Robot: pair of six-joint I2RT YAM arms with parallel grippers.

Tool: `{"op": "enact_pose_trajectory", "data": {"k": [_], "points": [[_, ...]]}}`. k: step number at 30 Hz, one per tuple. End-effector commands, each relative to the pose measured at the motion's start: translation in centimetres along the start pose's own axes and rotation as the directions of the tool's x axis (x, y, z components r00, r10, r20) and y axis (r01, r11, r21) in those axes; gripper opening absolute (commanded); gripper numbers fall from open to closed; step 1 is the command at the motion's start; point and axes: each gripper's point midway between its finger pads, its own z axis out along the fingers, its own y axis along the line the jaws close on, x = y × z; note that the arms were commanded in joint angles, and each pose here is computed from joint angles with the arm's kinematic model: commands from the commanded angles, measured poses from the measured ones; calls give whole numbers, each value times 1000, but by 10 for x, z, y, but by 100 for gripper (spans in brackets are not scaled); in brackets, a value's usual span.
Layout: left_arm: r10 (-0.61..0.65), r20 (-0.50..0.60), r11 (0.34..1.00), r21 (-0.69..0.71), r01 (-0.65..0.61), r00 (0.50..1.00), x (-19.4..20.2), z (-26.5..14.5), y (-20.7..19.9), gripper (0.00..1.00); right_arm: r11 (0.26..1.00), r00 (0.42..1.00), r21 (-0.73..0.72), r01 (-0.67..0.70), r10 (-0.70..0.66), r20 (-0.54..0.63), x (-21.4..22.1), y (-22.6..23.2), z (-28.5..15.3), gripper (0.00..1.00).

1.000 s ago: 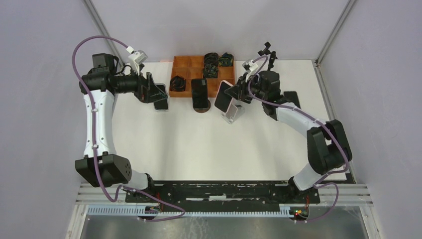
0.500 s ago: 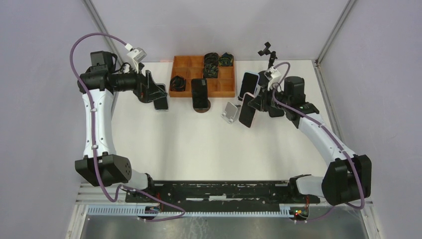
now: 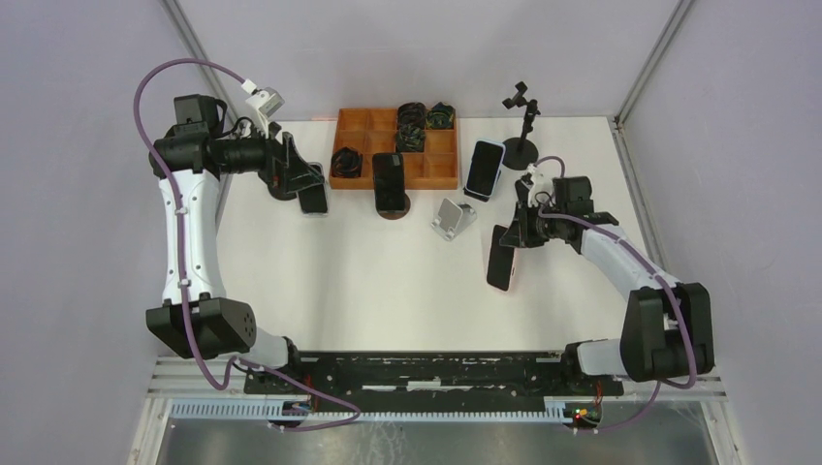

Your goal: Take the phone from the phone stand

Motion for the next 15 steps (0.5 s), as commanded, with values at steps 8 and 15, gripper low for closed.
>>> {"op": "enact_pose_trajectory", "data": {"k": [8,15], "points": [[35,12,999,18,-36,999,-2,-2,-4,100,993,994,116,-20,32,-103,14,-44,37,31],[23,15,999,28,-23,1000,-2,1,-1,100,996,991,48,-70,75,-113,13,-36,56,29]]}}
